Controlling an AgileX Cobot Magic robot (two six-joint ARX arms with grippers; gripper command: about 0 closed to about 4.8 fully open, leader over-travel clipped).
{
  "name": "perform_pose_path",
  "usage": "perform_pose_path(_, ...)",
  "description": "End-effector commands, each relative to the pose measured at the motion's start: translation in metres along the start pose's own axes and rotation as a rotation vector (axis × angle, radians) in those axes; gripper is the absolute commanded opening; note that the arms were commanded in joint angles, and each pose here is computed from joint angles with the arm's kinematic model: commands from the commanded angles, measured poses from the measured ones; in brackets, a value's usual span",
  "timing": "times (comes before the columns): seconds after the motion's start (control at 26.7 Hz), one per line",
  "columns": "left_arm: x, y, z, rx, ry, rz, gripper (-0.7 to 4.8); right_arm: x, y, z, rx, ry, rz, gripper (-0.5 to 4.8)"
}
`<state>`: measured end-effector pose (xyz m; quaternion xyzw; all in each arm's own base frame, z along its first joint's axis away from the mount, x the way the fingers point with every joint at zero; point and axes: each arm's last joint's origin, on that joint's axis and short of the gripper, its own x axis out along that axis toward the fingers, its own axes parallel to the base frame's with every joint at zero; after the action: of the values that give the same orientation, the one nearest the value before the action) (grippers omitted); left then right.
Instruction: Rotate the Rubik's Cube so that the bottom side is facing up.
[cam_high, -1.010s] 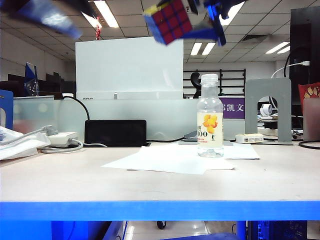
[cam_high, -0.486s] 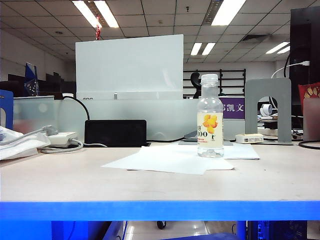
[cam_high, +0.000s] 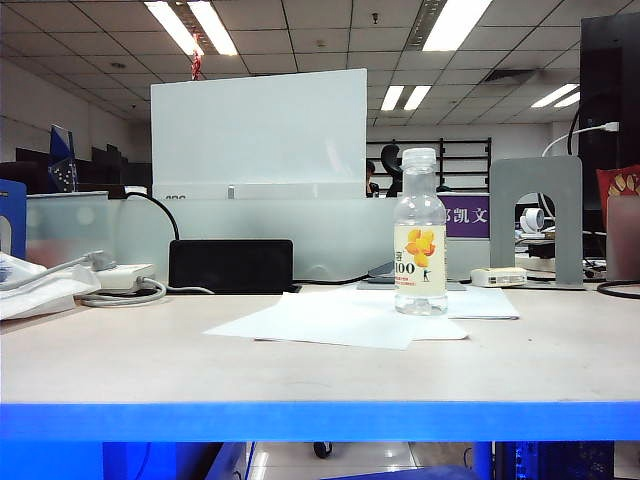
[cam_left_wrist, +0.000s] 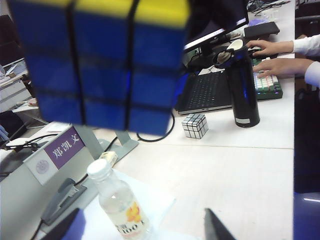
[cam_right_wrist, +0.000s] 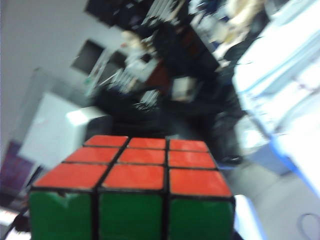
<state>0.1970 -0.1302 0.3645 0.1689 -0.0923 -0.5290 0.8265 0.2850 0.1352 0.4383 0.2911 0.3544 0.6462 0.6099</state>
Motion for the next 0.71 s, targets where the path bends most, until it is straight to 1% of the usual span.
perform_pose_path(0.04,0.0,0.006,0.011,0.077,-0.077,0.077,3.19,0.006,0.014,0.0,-0.028,0.016,0.042,3.05)
perform_pose_path(0.15,-0.001,0.008,0.018,0.123,-0.137,0.121,3.27,0.009,0.014,-0.001,-0.016,0.018,0.041,3.05)
perform_pose_path(0.19,-0.001,0.009,0.019,0.131,-0.146,0.129,3.43,0.012,0.015,-0.001,-0.018,0.023,0.045,3.05)
perform_pose_path(0.41,-0.001,0.009,0.02,0.136,-0.156,0.125,3.46,0.018,0.017,-0.003,-0.019,0.027,0.045,3.05)
perform_pose_path(0.49,-0.001,0.008,0.021,0.142,-0.173,0.088,3.53,0.019,0.016,-0.003,-0.019,0.022,0.039,3.05)
perform_pose_path(0.71,-0.002,0.008,0.023,0.142,-0.203,0.074,3.56,0.024,0.017,-0.004,-0.018,0.02,0.034,3.05)
